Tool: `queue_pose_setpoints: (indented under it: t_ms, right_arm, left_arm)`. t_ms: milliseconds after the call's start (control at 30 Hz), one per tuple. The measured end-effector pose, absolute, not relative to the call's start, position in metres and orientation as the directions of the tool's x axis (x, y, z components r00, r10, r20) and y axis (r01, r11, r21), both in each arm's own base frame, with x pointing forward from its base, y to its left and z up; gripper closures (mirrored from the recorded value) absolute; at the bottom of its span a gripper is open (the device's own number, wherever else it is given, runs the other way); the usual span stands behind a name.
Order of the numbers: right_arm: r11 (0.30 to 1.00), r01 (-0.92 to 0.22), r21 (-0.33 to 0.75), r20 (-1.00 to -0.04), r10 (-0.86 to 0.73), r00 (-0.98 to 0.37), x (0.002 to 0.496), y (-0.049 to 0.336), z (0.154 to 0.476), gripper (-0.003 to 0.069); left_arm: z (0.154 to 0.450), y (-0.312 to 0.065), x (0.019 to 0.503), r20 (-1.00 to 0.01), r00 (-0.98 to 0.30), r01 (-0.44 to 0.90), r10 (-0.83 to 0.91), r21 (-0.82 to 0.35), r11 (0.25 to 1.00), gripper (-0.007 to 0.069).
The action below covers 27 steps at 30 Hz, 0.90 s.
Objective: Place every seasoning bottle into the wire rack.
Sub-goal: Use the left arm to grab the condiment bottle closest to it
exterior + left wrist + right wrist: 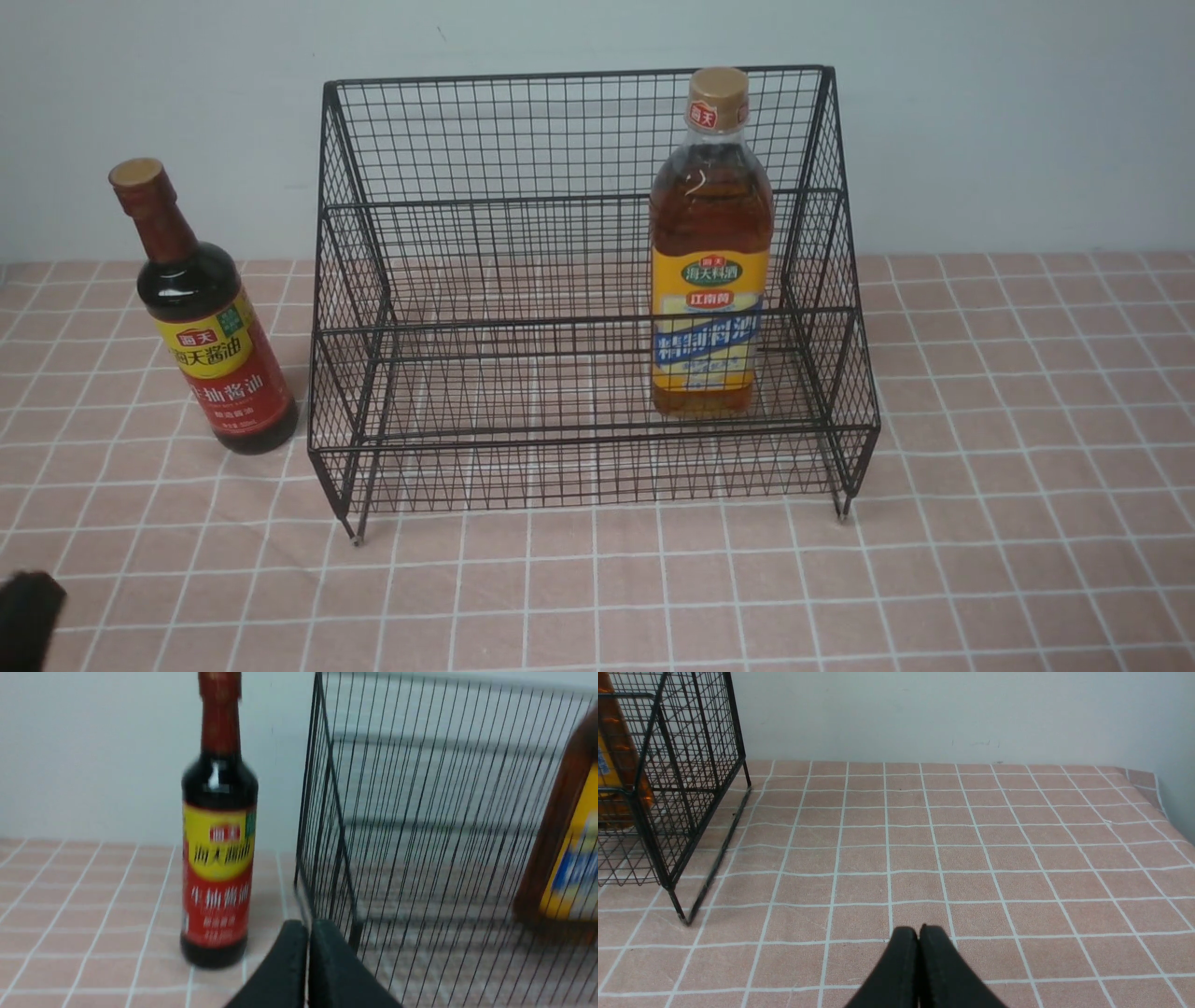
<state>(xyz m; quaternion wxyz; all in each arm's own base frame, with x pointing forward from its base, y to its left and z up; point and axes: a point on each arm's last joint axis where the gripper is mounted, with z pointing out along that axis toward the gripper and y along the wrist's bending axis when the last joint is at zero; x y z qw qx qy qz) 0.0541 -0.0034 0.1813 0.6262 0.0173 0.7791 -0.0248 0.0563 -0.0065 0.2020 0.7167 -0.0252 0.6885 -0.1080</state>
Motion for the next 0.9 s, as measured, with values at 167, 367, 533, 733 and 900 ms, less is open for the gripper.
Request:
queue_pose_setpoints:
  t_ms: [167, 367, 533, 733, 900]
  right_arm:
    - [0.998, 0.058, -0.017, -0.977, -0.004, -0.215, 0.054, -0.003, 0.181, 0.0669]
    - [0.998, 0.058, -0.017, -0.977, -0.004, -0.215, 0.054, -0.003, 0.181, 0.0669]
    - [0.998, 0.058, -0.017, -0.977, -0.004, -0.215, 0.054, -0.003, 0.181, 0.0669]
    - [0.998, 0.058, -0.017, -0.977, -0.004, -0.215, 0.054, -0.003, 0.181, 0.0669]
    - [0.998, 0.058, -0.017, -0.977, -0.004, -0.215, 0.054, -0.003, 0.181, 0.0669]
  left_arm:
    - [0.225, 0.001, 0.053, -0.915, 0.280, 0.119, -0.291, -0.268, 0.956, 0.0632]
    - [0.246, 0.005, 0.060, -0.879, 0.377, 0.086, -0.292, -0.281, 0.956, 0.0632]
    - [0.275, 0.000, 0.096, -0.936, 0.253, 0.052, -0.246, -0.241, 0.969, 0.0628]
    - [0.298, -0.008, 0.157, -0.978, 0.111, 0.026, -0.174, -0.172, 0.985, 0.0552]
    - [0.306, -0.013, 0.200, -0.987, 0.043, 0.016, -0.153, -0.152, 0.988, 0.0393]
